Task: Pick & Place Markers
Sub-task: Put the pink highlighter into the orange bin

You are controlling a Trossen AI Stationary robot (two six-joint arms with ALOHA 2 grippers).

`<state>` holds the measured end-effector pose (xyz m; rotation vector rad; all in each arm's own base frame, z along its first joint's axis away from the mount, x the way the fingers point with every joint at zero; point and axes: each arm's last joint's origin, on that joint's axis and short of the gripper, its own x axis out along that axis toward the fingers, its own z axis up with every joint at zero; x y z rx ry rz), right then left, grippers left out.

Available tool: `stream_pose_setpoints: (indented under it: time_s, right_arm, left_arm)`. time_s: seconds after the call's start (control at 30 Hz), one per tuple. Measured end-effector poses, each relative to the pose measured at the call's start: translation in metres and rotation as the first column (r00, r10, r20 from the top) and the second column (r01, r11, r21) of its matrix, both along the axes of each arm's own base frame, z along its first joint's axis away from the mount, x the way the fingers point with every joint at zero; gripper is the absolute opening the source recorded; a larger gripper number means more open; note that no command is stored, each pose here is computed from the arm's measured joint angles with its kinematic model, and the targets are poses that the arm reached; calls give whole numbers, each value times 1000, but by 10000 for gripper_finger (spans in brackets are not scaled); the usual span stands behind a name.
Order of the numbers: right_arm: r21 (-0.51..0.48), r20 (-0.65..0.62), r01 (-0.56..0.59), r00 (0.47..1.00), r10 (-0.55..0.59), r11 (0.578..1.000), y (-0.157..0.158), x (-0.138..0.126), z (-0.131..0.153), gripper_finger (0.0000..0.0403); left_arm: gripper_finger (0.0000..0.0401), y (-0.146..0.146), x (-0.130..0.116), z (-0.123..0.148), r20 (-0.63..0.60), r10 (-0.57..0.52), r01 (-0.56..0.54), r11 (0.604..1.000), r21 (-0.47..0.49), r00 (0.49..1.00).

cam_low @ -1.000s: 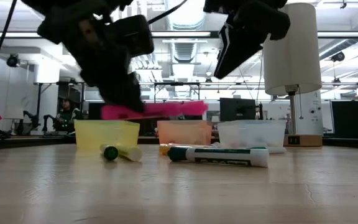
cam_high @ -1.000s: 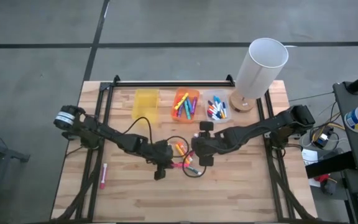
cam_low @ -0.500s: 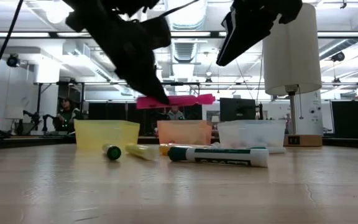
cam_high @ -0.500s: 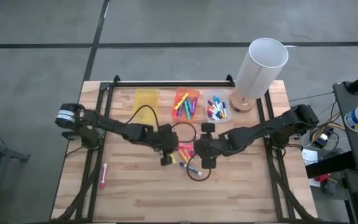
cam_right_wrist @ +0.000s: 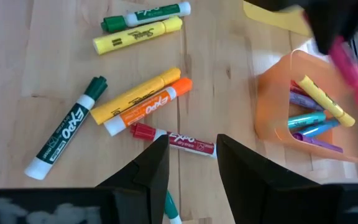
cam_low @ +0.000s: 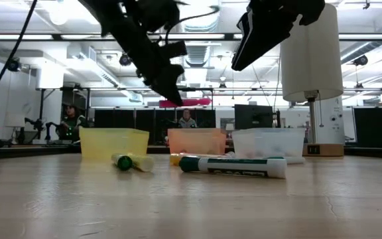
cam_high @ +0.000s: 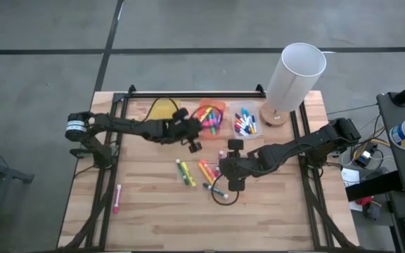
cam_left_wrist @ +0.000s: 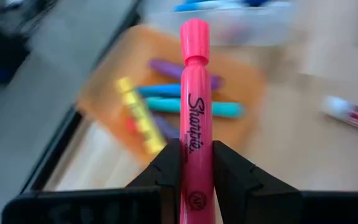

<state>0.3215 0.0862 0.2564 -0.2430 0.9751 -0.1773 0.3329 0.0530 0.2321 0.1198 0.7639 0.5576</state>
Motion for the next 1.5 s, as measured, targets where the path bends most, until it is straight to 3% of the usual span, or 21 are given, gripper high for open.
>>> stream_pose_setpoints:
  time_s: [0.13,0.23,0.37,0.57,1.03,1.5]
  right_arm:
    - [-3,-1,-3,1000,3,1000,0,0,0,128]
    - [-4,-1,-6,1000,6,1000,0,0,0,128]
    - [-5,0,-8,1000,8,1000,0,0,0,128]
    - [-3,7,-8,1000,8,1000,0,1,0,128]
    - [-11,7,-20,1000,20,1000,0,1,0,128]
    - [-15,20,-32,999,32,999,1,3,1,128]
  left_arm:
    - [61,28,-5,1,73,154,-149,987,-65,985]
    - [62,48,-7,3,155,237,-208,961,-181,959]
    - [63,68,-8,6,265,302,-199,914,-353,916]
    - [64,83,-6,7,349,370,-189,870,-456,861]
    - [64,90,16,-36,302,375,-201,856,-477,876]
    - [65,98,36,-52,302,368,-189,852,-488,880]
